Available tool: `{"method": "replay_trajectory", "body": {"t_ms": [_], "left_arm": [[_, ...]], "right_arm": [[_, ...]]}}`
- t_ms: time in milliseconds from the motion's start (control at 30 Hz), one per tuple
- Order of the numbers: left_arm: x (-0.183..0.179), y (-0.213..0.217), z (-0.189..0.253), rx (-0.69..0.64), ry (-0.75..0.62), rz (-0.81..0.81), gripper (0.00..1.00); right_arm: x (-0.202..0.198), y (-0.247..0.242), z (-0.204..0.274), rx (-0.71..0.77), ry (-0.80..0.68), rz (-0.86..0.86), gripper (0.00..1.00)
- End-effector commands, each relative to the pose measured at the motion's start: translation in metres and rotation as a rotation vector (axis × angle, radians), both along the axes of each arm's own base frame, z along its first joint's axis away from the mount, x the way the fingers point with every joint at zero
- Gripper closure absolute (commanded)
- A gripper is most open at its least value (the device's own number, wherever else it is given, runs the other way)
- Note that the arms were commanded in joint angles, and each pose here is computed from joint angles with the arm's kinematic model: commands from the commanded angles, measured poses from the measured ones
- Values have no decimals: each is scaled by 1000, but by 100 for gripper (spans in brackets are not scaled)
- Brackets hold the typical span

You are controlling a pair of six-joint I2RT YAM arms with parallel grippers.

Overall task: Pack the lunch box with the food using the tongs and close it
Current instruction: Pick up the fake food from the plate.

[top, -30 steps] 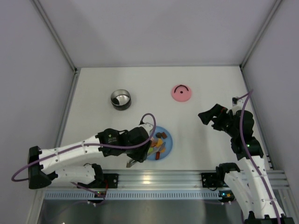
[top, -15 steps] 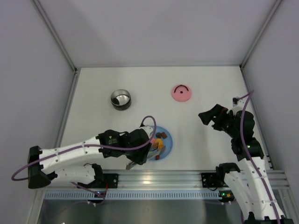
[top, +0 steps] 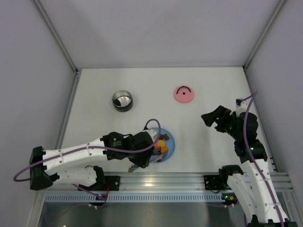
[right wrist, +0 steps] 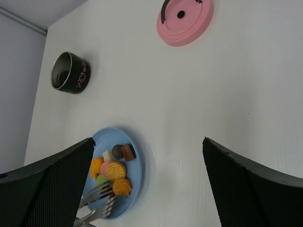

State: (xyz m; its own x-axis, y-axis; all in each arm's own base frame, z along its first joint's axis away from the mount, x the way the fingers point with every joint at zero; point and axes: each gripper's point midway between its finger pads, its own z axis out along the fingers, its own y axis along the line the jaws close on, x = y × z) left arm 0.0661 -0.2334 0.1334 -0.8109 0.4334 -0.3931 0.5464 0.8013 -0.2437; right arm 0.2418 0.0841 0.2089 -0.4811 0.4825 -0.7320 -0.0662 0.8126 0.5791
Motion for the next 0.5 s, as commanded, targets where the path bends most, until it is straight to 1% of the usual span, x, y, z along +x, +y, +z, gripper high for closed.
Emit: {"method": "replay_trajectory", "body": {"t_ms": [0,200,467], "left_arm": [[7,-14,6,-37,-31,4,54],[17,-21,12,-39,-71,20,54],[20,-25,19,-55,-86,22,61]], "right_arm": [[4,-6,10,-18,-52,-21,5],[3,-7,9,-22,-50,-21,5],[4,-7,12,-23,-57,-21,5]]}}
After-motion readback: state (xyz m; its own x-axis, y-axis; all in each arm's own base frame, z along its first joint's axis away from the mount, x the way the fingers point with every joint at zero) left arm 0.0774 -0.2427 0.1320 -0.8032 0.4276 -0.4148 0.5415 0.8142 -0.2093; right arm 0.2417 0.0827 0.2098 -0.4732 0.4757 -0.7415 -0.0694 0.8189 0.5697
